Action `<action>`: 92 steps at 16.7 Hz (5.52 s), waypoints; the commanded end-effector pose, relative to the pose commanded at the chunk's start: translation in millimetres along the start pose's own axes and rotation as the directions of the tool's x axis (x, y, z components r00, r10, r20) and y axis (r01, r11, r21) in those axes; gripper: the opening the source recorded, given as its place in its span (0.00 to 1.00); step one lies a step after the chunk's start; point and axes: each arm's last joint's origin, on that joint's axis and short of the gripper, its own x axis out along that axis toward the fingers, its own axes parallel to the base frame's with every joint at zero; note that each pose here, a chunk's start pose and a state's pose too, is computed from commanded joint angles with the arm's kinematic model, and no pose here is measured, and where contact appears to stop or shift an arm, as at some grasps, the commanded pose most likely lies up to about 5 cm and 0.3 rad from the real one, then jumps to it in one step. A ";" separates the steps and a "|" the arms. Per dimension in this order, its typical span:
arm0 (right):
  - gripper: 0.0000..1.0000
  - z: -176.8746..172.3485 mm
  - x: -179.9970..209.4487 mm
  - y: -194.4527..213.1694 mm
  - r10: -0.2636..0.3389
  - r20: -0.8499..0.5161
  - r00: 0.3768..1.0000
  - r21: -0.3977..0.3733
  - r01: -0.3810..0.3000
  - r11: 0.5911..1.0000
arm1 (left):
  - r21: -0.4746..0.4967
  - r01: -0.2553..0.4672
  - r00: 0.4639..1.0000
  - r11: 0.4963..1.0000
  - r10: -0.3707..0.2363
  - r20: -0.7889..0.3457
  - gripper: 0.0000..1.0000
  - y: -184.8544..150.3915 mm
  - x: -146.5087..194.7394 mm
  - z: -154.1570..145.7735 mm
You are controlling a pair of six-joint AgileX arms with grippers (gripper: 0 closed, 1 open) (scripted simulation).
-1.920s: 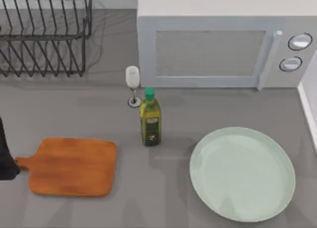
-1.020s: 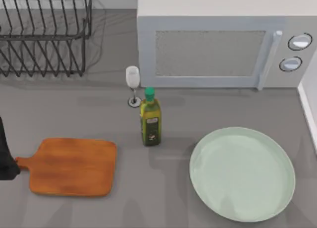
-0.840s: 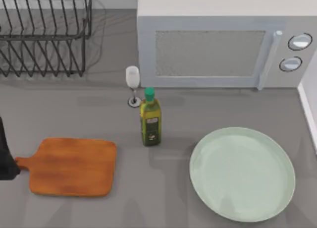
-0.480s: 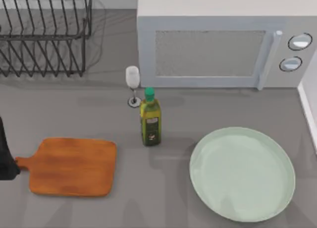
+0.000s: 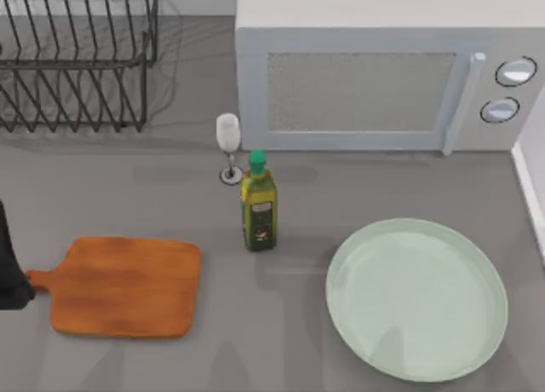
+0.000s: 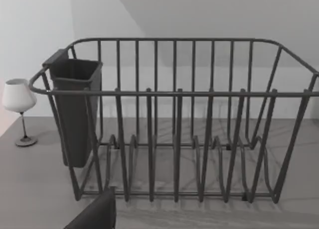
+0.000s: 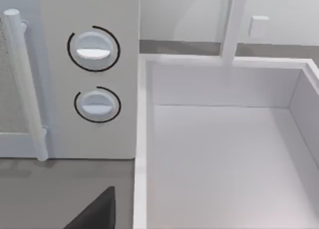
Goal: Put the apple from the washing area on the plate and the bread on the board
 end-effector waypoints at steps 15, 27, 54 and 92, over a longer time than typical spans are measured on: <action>1.00 35.9 220.6 -67.1 0.023 -0.910 0.414 0.009 -0.036 0.999 | 0.000 0.000 1.000 1.000 0.000 0.000 1.00 0.0 0.0 0.0; 1.00 6.4 257.4 -78.7 0.056 -0.960 0.274 0.043 -0.052 0.998 | 0.000 0.000 1.000 1.000 0.000 0.000 1.00 0.0 0.0 0.0; 0.17 -135.2 297.2 -72.3 0.055 -0.960 0.276 0.044 -0.048 0.998 | 0.000 0.000 1.000 1.000 0.000 0.000 1.00 0.0 0.0 0.0; 0.00 56.5 221.5 5.1 0.020 -0.949 0.313 0.050 0.087 0.995 | 0.000 0.000 1.000 1.000 0.000 0.000 1.00 0.0 0.0 0.0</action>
